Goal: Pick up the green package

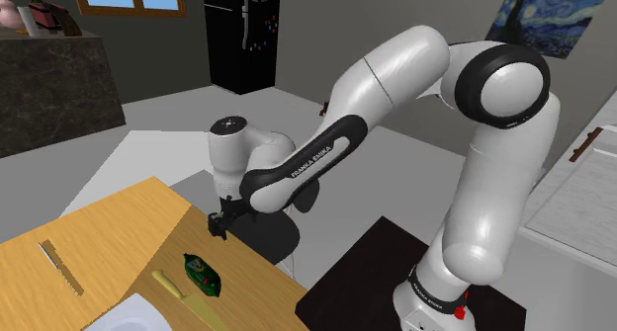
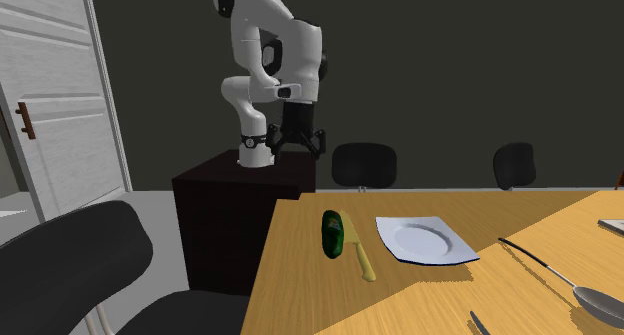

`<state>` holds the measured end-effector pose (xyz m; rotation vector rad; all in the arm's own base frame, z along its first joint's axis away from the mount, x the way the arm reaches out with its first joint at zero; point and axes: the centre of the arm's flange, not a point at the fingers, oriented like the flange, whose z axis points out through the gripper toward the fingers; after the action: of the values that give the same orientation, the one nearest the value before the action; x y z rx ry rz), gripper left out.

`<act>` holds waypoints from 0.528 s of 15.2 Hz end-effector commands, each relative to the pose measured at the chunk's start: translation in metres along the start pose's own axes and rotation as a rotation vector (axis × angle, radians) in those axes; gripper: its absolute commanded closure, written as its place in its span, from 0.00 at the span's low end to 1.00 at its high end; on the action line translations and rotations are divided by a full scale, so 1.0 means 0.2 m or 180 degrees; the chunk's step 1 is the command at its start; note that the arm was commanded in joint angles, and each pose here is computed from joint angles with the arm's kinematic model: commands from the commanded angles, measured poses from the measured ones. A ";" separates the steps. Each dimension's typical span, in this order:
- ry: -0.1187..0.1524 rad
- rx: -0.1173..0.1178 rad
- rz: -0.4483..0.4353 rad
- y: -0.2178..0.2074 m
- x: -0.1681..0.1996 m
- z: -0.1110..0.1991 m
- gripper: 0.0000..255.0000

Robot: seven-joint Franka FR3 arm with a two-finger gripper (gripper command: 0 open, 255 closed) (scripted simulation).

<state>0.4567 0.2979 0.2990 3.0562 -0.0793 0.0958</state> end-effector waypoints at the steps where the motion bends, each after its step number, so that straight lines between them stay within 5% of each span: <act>1: -0.0014 0.0002 0.0005 -0.12 0.03 0.08 0.00; 8: -0.0069 0.0012 0.0010 -0.45 0.12 0.39 0.00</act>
<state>0.4859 0.3723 0.2261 3.0613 -0.0847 0.0664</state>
